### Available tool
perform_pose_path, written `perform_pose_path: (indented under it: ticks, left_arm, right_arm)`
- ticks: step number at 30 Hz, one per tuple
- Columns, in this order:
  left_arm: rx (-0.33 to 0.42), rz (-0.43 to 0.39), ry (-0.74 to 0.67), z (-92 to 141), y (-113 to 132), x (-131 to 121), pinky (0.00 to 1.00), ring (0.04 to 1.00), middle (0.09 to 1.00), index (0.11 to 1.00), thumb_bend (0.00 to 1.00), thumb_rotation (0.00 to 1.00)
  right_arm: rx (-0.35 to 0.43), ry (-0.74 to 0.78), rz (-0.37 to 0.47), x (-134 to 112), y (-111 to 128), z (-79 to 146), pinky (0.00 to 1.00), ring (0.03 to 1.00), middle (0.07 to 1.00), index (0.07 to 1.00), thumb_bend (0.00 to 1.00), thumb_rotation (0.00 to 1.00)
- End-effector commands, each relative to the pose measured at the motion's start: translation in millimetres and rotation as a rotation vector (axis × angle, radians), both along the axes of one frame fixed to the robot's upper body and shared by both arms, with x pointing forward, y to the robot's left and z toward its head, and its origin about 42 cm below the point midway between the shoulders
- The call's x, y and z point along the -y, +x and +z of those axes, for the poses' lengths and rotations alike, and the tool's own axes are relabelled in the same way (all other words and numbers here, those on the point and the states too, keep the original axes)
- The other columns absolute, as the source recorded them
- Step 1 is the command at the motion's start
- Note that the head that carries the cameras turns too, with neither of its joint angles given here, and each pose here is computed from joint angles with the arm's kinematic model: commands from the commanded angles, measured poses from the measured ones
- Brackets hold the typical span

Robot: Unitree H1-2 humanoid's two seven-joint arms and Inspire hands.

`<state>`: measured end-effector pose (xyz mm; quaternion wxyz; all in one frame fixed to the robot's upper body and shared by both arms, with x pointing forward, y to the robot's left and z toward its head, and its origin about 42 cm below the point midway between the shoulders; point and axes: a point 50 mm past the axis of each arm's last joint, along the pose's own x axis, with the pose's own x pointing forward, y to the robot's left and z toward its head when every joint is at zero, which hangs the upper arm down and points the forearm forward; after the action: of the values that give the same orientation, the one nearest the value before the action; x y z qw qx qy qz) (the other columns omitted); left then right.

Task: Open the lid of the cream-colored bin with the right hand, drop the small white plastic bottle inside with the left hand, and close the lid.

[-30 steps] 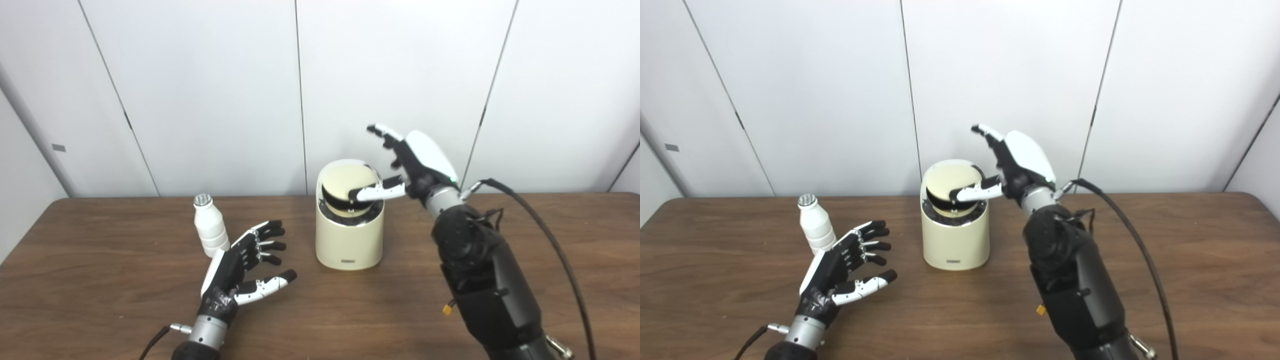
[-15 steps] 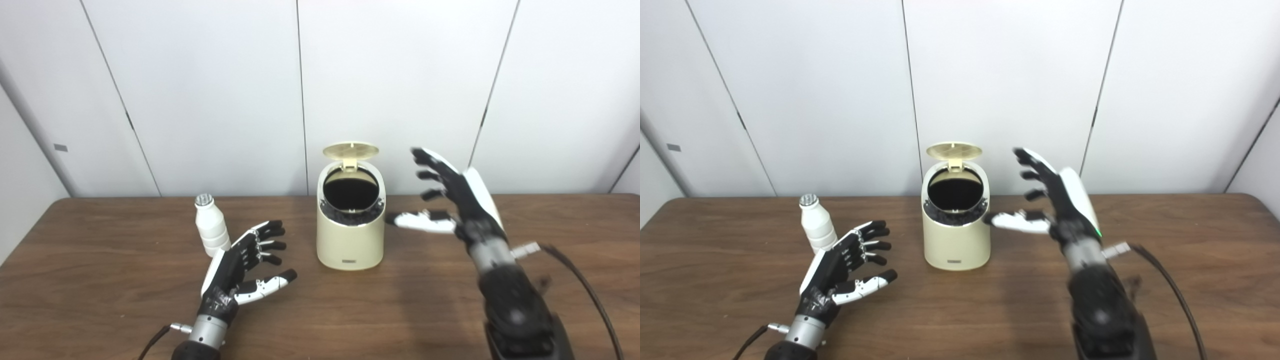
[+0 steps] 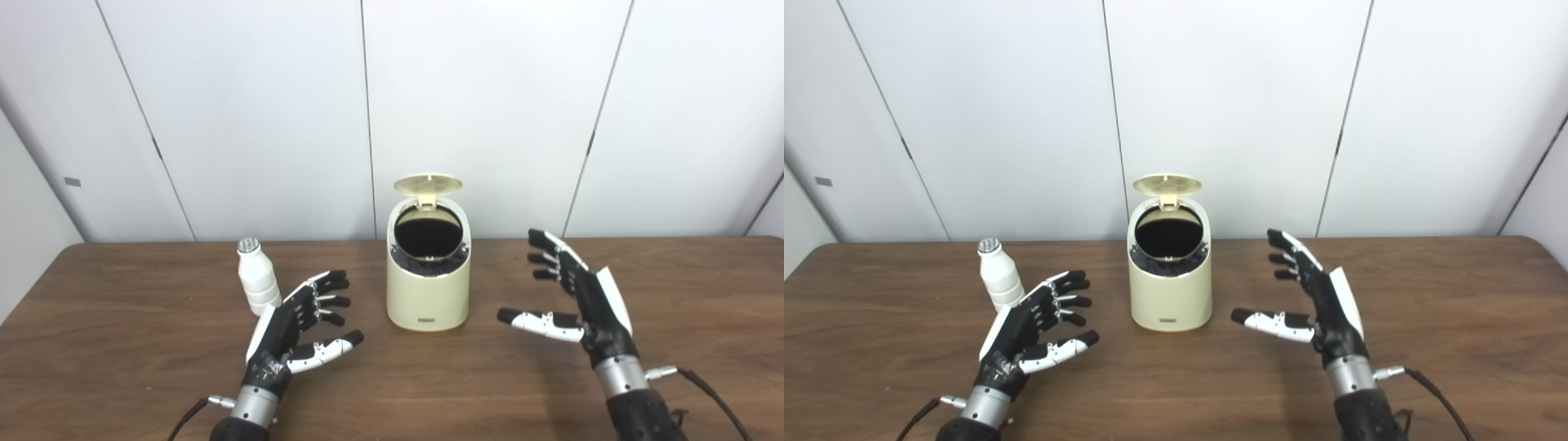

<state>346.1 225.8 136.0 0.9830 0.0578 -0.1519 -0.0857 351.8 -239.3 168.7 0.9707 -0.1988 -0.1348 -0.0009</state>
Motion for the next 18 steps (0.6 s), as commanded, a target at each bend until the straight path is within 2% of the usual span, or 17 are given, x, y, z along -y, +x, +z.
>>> perform_pose_path:
  ticks: [1, 6, 9, 13, 16, 18]
  left_arm:
    - [0.081, 0.002, 0.007, 20.9, 4.9, -0.8, 0.58, 0.707, 0.795, 0.808, 0.68, 0.02]
    - [0.080, 0.004, 0.004, 21.2, 3.0, -1.1, 0.58, 0.699, 0.792, 0.806, 0.68, 0.03]
    - [0.084, -0.001, -0.003, 20.4, 2.0, -1.4, 0.58, 0.699, 0.793, 0.808, 0.68, 0.00]
    - [0.095, 0.002, -0.002, 21.1, -1.7, -0.9, 0.58, 0.691, 0.785, 0.806, 0.67, 0.00]
    - [0.106, 0.034, 0.006, 21.7, -8.0, -1.4, 0.55, 0.673, 0.779, 0.804, 0.68, 0.01]
    - [0.118, 0.073, 0.010, 20.6, -12.1, -2.1, 0.52, 0.638, 0.746, 0.783, 0.67, 0.04]
  right_arm:
    - [0.082, 0.034, 0.006, -2.5, 1.3, 9.7, 0.72, 0.802, 0.865, 0.852, 0.86, 0.24]
    - [0.074, 0.078, -0.003, -4.7, 0.1, -3.0, 0.72, 0.806, 0.871, 0.866, 0.85, 0.22]
    - [0.063, 0.093, -0.003, -5.4, -1.9, -6.9, 0.73, 0.809, 0.878, 0.861, 0.84, 0.18]
    - [0.049, 0.093, -0.002, -1.1, -3.0, -12.3, 0.74, 0.823, 0.886, 0.877, 0.83, 0.21]
    - [0.051, 0.095, -0.006, 5.8, -2.2, -13.3, 0.75, 0.839, 0.888, 0.885, 0.81, 0.21]
    - [0.053, 0.096, -0.010, 10.2, -1.6, -13.4, 0.76, 0.836, 0.886, 0.885, 0.80, 0.17]
